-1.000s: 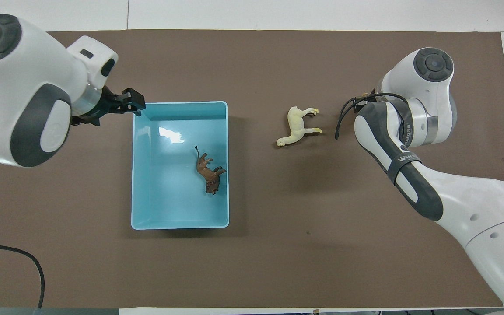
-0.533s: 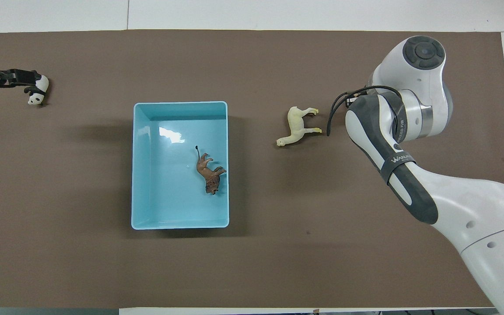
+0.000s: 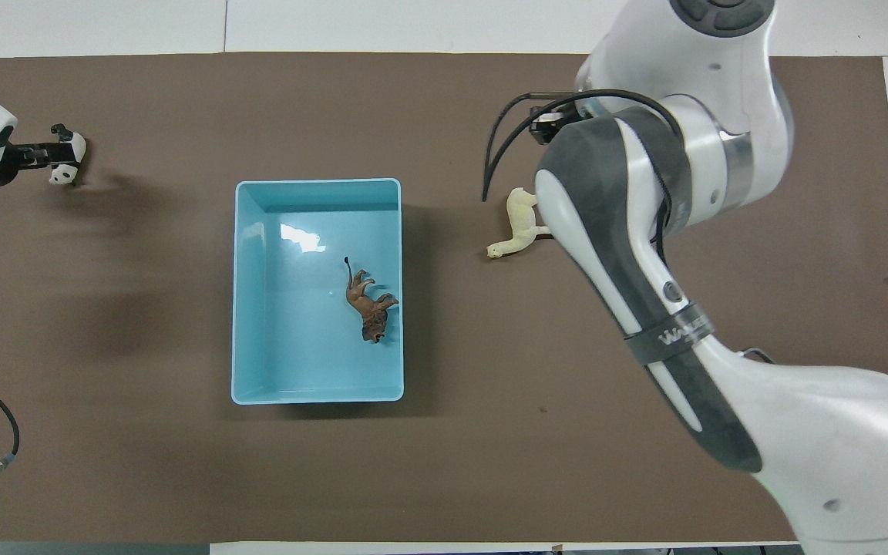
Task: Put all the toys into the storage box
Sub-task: 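Carry the orange toy over the box with the right gripper while the left gripper withdraws, then lower the orange toy into the box and open the right gripper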
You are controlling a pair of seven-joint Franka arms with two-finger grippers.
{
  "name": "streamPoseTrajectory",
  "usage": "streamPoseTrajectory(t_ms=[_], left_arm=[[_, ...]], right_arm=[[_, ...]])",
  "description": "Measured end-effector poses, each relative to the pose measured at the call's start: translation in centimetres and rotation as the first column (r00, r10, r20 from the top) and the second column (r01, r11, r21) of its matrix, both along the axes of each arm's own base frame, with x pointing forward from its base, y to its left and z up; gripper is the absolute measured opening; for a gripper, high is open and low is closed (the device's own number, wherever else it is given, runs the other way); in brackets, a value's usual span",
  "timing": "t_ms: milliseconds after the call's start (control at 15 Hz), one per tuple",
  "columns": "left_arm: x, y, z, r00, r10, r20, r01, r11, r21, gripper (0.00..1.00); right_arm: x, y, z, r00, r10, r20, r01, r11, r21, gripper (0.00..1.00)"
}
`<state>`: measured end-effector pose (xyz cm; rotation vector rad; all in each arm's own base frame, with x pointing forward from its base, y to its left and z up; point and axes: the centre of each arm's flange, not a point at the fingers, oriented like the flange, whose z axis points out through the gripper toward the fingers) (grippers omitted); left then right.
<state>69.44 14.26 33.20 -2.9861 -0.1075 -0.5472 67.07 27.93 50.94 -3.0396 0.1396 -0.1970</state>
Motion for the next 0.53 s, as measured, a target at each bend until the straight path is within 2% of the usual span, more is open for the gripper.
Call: streamPoseTrajectory(t_ms=[267, 533], left_arm=[[-0.5, -0.6, -1.2, 1.000, -0.012, -0.017, 0.012, 1.000, -0.004, 1.00], [-1.9, -0.8, -3.8, 0.999, -0.038, -0.023, 0.038, 0.999, -0.004, 1.00]], right_arm=[[-4.1, 13.4, 0.3, 0.992, -0.050, 0.113, 0.029, 0.982, 0.185, 0.33], [-7.0, 21.3, -4.0, 0.986, -0.058, 0.156, 0.015, 0.965, 0.262, 0.33]])
